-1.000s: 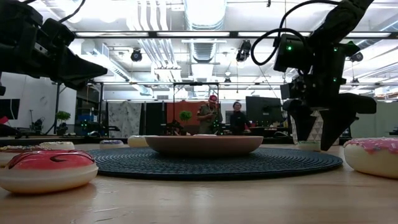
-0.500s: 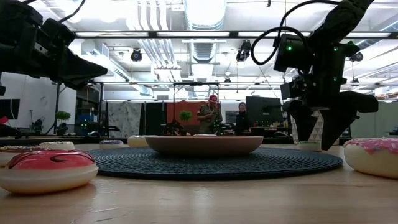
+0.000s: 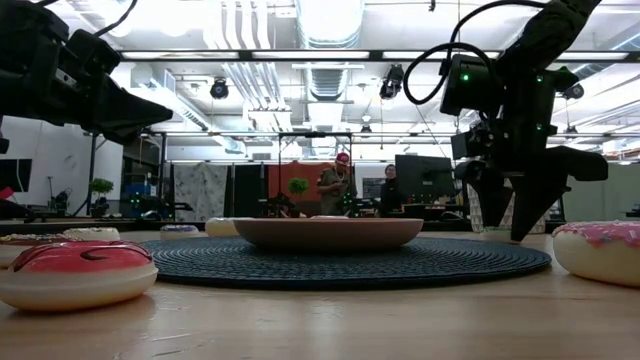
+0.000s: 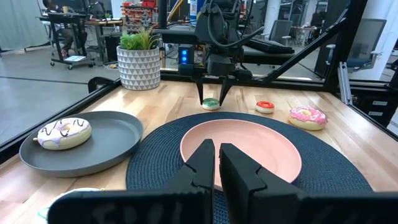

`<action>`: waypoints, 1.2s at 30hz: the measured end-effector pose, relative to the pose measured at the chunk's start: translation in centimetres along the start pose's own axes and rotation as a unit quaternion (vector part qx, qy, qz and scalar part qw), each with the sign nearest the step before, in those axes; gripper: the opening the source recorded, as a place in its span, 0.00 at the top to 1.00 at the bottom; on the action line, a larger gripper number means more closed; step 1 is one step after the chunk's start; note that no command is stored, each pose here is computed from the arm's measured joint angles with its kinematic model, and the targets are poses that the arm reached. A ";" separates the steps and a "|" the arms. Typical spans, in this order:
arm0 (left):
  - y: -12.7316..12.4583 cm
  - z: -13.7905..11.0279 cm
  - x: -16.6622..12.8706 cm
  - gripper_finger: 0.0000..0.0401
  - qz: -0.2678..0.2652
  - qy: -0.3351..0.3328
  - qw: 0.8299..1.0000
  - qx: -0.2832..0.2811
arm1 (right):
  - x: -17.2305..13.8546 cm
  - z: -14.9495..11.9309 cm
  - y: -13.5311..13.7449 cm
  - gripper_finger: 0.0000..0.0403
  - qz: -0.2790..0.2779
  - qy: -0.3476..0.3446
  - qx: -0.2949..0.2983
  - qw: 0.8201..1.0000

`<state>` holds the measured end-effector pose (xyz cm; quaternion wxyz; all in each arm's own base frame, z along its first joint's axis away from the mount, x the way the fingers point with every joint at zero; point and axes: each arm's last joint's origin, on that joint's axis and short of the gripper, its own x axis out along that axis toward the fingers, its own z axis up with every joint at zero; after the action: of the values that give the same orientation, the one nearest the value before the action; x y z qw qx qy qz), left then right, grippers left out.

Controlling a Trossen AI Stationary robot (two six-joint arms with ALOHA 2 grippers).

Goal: Pick & Place donuts
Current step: Put the small green donut on the pink plate

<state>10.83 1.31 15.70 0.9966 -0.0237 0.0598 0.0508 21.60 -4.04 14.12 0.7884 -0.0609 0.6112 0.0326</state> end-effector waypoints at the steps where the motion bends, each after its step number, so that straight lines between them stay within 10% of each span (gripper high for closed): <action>1: 0.0 0.0 0.0 1.00 0.000 0.000 1.000 0.000 | 0.0 0.0 0.0 0.44 0.000 -0.001 0.000 1.000; 36: 0.0 0.0 0.0 1.00 0.000 0.000 1.000 0.000 | -5.8 13.7 -3.0 0.44 -0.016 -0.083 -0.046 0.995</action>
<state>10.83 1.31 15.69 0.9966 -0.0236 0.0601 0.0509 33.70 -5.05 23.26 0.8333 -0.1038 0.5404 0.0524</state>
